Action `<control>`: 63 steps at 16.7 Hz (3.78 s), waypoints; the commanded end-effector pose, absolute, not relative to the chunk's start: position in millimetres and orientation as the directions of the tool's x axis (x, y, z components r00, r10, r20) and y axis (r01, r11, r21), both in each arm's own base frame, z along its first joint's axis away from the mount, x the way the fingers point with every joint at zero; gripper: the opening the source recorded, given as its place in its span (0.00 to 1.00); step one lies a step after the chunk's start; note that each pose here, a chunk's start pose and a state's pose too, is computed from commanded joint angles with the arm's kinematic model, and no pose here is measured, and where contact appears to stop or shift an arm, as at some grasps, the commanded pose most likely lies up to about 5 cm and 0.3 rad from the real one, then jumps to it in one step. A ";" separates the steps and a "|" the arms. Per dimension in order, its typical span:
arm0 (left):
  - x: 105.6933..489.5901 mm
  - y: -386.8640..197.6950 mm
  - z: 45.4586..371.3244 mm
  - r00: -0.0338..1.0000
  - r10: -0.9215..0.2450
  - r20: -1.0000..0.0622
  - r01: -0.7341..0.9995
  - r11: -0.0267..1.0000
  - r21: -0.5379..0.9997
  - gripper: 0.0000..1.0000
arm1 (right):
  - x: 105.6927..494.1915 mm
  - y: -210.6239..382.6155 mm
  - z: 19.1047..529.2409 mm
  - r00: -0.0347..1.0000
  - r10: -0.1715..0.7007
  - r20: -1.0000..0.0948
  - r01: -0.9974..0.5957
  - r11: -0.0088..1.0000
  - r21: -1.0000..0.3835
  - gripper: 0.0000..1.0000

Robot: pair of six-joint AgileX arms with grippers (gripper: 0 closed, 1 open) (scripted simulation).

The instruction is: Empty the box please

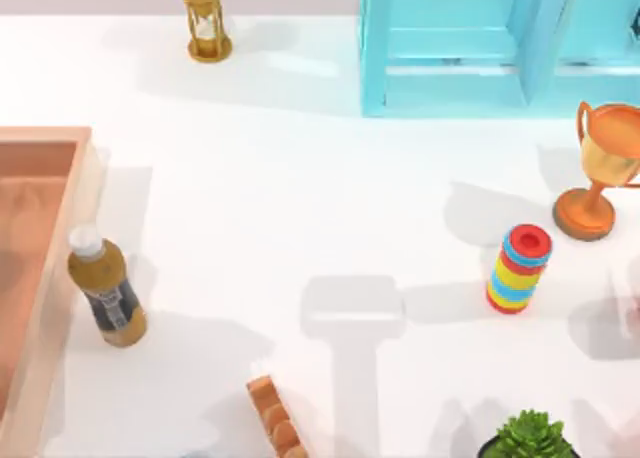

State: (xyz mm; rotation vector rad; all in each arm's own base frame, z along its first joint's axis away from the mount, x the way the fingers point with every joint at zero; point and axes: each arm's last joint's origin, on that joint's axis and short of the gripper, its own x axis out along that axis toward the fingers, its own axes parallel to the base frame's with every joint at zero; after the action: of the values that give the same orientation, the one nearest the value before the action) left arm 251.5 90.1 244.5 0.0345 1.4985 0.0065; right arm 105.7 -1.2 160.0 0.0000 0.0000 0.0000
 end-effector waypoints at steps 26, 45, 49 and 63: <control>261.4 99.2 141.3 0.001 0.001 -1.000 0.018 1.000 0.001 0.85 | 105.7 -1.2 160.0 1.000 0.000 0.000 0.000 1.000 0.000 1.00; 261.4 99.2 141.3 0.001 0.001 -1.000 0.018 1.000 0.001 0.00 | 105.7 -1.2 160.0 1.000 0.000 0.000 0.000 1.000 0.000 1.00; 265.2 100.6 152.0 0.008 0.003 -1.000 0.020 1.000 0.003 0.00 | 105.7 -1.2 160.0 1.000 0.000 0.000 0.000 1.000 0.000 1.00; 261.5 98.7 271.7 0.003 0.001 -1.000 0.020 1.000 0.001 0.00 | 105.7 -1.2 160.0 1.000 0.000 0.000 0.000 1.000 0.000 1.00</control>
State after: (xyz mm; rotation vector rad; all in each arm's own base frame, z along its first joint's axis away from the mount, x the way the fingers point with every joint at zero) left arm 261.5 98.7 271.7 0.0167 1.5679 -0.0153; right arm 105.7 -1.2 160.0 0.0000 0.0000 0.0000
